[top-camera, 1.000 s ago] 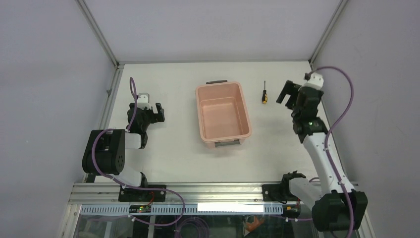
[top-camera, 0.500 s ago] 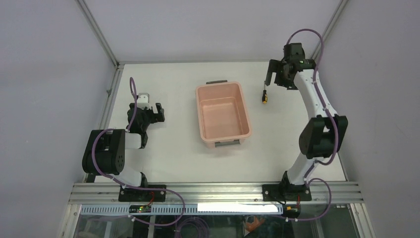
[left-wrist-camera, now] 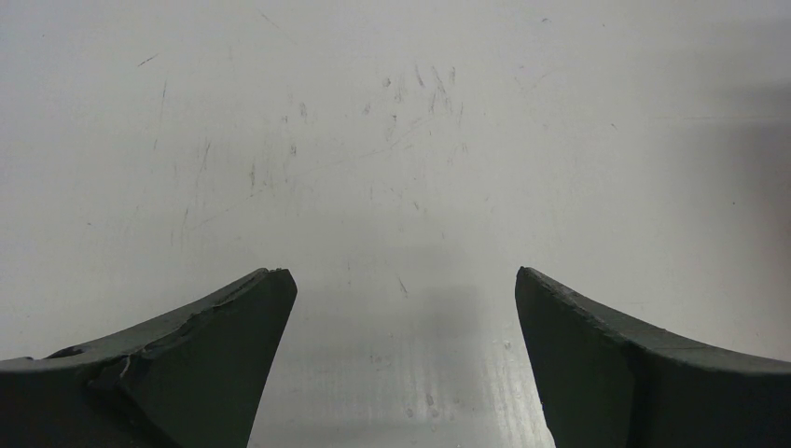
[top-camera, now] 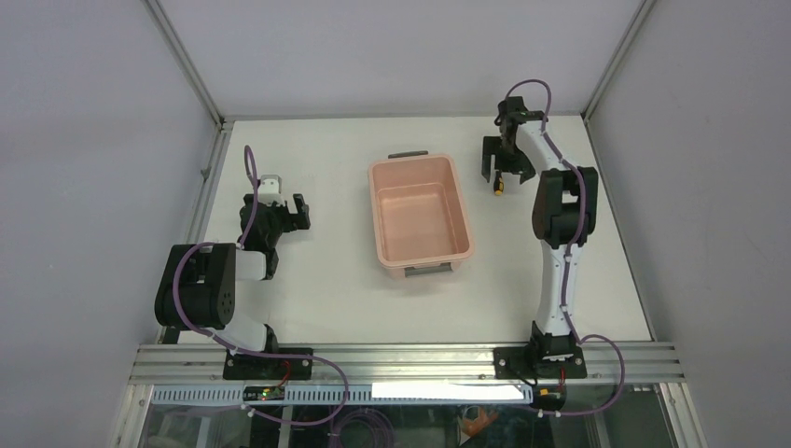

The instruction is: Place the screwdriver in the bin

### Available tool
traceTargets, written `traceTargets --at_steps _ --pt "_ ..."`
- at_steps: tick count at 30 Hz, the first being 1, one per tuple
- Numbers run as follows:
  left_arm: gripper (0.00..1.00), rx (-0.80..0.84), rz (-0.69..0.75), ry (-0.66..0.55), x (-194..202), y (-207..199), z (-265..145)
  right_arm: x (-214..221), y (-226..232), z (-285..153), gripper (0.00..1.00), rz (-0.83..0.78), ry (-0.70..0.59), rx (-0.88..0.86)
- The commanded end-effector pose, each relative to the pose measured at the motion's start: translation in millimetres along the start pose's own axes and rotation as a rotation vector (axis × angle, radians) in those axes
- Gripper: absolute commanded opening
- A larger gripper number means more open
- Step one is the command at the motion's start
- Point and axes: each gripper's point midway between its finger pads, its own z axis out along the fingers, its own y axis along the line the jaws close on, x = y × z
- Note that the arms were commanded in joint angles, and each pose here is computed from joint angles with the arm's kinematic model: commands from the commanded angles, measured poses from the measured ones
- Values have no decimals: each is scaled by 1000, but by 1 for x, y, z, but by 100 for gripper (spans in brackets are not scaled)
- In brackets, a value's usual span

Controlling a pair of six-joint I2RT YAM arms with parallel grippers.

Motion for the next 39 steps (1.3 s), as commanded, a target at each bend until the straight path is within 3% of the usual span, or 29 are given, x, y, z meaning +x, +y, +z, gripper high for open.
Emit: traceTargets --at_steps 1,8,14,18,20,30,39 --pt "100 34 -5 -51 -16 -9 -3 -17 -1 8 89 -9 -32 18" --pt "100 34 -5 -52 -16 -9 -3 -2 5 38 74 -23 31 5" --pt "100 34 -5 -52 -16 -9 -3 14 3 35 31 -19 96 15" --pt "100 33 -5 -53 -16 -9 -3 13 2 23 13 -1 105 1" --pt "100 34 -5 -52 -16 -9 -3 5 4 15 8 12 85 -23" --pt "100 33 -5 -52 -16 -9 -3 -31 -1 -63 7 23 -36 -52" --pt "100 34 -5 -53 -16 -9 -3 -23 7 -175 8 20 -179 -136"
